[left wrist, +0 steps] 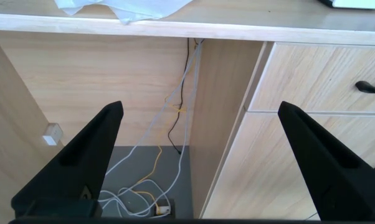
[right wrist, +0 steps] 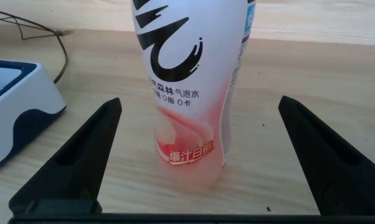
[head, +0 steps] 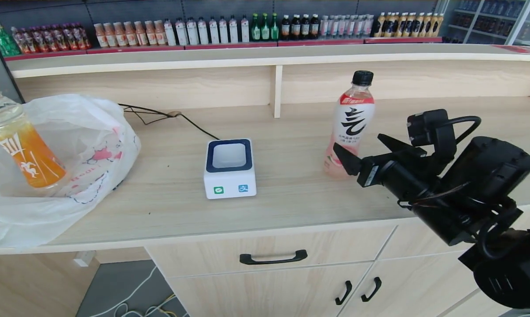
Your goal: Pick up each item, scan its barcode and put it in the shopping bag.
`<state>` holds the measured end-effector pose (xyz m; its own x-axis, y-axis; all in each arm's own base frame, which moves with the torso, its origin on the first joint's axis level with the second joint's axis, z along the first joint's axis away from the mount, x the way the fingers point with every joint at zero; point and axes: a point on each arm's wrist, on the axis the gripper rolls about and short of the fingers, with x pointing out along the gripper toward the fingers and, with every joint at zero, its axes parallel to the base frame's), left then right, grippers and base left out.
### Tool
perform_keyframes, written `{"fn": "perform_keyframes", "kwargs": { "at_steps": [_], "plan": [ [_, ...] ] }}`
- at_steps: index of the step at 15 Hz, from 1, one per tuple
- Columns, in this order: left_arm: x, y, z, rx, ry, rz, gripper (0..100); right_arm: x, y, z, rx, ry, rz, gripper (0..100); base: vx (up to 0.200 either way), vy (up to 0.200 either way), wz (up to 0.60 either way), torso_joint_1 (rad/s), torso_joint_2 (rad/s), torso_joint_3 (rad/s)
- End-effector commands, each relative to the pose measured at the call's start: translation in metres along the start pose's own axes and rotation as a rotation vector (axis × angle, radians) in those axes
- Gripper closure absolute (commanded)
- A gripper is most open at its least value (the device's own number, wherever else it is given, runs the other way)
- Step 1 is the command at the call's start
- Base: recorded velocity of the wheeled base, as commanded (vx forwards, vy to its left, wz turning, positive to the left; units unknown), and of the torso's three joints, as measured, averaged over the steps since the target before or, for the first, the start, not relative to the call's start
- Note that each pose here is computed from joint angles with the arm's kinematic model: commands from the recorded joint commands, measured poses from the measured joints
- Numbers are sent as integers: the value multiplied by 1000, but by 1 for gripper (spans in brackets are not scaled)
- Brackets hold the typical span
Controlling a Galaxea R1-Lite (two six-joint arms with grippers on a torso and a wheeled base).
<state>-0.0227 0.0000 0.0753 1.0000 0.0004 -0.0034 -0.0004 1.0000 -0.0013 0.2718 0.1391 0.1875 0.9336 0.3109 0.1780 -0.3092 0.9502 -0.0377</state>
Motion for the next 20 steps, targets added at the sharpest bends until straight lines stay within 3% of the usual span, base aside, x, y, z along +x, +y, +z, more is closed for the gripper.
{"fn": "perform_keyframes", "kwargs": {
  "at_steps": [1,7,9,20],
  "plan": [
    [0,0,0,0,0,1,0,10,-4,5,3,-8,-18,0,0,0,0,0,0,0],
    [0,0,0,0,0,1,0,42,-2,-1,3,-21,-10,0,0,0,0,0,0,0],
    [0,0,0,0,0,1,0,47,-1,-8,-2,11,-8,0,0,0,0,0,0,0],
    [0,0,0,0,0,1,0,66,-2,0,-22,-14,-30,0,0,0,0,0,0,0]
  ]
}}
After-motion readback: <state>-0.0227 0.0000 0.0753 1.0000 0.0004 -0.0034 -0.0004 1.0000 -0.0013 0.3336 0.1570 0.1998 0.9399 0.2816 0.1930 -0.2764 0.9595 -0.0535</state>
